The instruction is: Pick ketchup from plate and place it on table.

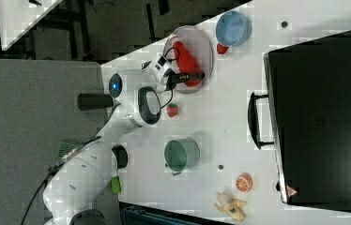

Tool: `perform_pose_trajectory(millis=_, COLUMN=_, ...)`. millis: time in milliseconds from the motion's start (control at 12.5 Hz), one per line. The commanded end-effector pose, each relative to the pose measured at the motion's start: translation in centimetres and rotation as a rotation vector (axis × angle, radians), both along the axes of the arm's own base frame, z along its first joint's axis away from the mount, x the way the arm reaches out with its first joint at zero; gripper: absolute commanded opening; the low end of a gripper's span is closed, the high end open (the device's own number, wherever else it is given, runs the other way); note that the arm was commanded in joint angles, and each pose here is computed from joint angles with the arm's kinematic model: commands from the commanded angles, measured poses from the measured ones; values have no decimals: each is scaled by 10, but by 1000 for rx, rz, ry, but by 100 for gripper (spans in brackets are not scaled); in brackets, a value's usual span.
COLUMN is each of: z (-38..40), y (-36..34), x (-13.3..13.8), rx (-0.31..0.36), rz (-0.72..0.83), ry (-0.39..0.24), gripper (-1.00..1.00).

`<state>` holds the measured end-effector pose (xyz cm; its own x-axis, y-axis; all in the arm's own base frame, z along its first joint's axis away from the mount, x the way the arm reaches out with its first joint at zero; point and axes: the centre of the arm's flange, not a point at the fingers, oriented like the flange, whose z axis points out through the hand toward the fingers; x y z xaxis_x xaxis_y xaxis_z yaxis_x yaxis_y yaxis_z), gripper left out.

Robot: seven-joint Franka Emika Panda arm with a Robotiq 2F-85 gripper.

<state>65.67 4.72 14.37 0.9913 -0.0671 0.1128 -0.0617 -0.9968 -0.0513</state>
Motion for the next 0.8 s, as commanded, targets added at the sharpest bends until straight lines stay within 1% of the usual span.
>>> perform_pose_trajectory(millis=80, z=92, y=1, x=23, rx=-2, rz=-8, ry=-115, gripper=30)
perform_pose_trajectory(millis=240, z=145, y=-4, x=20, rx=-4, rz=-38, ry=-84, gripper=30)
perform_pose_trajectory(millis=400, z=200, y=-10, x=8, rx=-7, rz=-59, ry=-39, gripper=30)
perform_pose_trajectory(millis=640, z=259, y=-28, x=-28, rx=-30, rz=-97, ry=27, gripper=30)
perform_pose_trajectory(millis=800, z=278, y=-44, x=-57, rx=-26, rz=-143, ry=40, gripper=30)
